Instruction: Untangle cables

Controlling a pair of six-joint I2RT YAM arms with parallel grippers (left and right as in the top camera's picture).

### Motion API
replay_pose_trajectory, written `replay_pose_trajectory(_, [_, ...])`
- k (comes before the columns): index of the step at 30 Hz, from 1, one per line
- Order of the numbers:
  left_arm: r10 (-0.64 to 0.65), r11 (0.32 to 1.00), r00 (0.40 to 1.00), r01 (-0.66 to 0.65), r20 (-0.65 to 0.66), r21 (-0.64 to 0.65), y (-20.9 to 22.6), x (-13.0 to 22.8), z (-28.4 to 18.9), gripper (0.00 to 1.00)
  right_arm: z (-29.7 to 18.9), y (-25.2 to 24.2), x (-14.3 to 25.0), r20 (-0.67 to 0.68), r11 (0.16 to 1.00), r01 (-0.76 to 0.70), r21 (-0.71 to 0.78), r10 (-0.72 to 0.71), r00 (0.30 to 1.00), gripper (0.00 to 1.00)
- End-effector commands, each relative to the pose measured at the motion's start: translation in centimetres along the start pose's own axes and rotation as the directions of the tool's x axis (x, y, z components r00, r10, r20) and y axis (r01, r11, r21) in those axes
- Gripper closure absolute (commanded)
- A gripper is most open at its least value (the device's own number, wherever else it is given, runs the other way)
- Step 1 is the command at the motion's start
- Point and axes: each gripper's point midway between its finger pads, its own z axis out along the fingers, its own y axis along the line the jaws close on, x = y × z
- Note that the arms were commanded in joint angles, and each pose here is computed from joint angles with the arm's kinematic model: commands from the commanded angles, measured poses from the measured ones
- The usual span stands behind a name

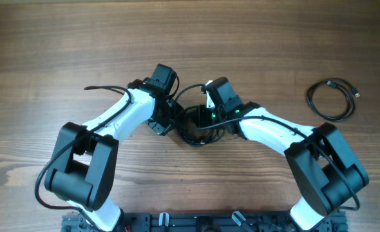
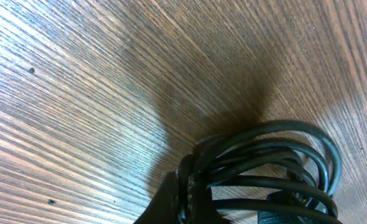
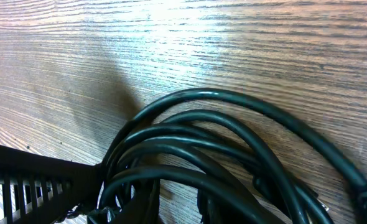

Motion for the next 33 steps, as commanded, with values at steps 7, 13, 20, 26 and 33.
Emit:
replay_pose_trajectory(7, [0.199,0.980,0.977,-0.195,-0.084,0.047,0.5,0.1,-0.8,0.96,0.3,-2.1,0.4,0.018,0.990,-0.092,0.104,0.091,0.996,0.94])
replay_pose_trajectory(13, [0.288,0.909,0.927,-0.184,-0.242,0.375,-1.8,0.0,-4.9,0.96,0.3,-2.2,0.4,0.018,0.990,-0.094,0.110,0.092,0.996,0.95])
replay_pose_trajectory(20, [0.420,0.691,0.870,-0.122,-0.258,0.712,-2.7,-2.1,-10.7,0.96,0.3,-2.5,0.4,0.022,0.986,-0.112,0.123,0.110,0.994,0.96])
replay_pose_trajectory(26, [0.373,0.615,0.903,-0.068,-0.214,0.786,-1.0,-5.6,-13.1,0.96,0.3,-2.5,0.4,0.022,0.986,-0.112,0.123,0.110,0.994,0.96])
replay_pose_trajectory(33, [0.424,0.425,0.891,-0.040,-0.160,0.904,-0.3,-5.9,-16.8,0.96,0.3,-2.5,0.4,0.023,0.986,-0.113,0.125,0.111,0.994,0.96])
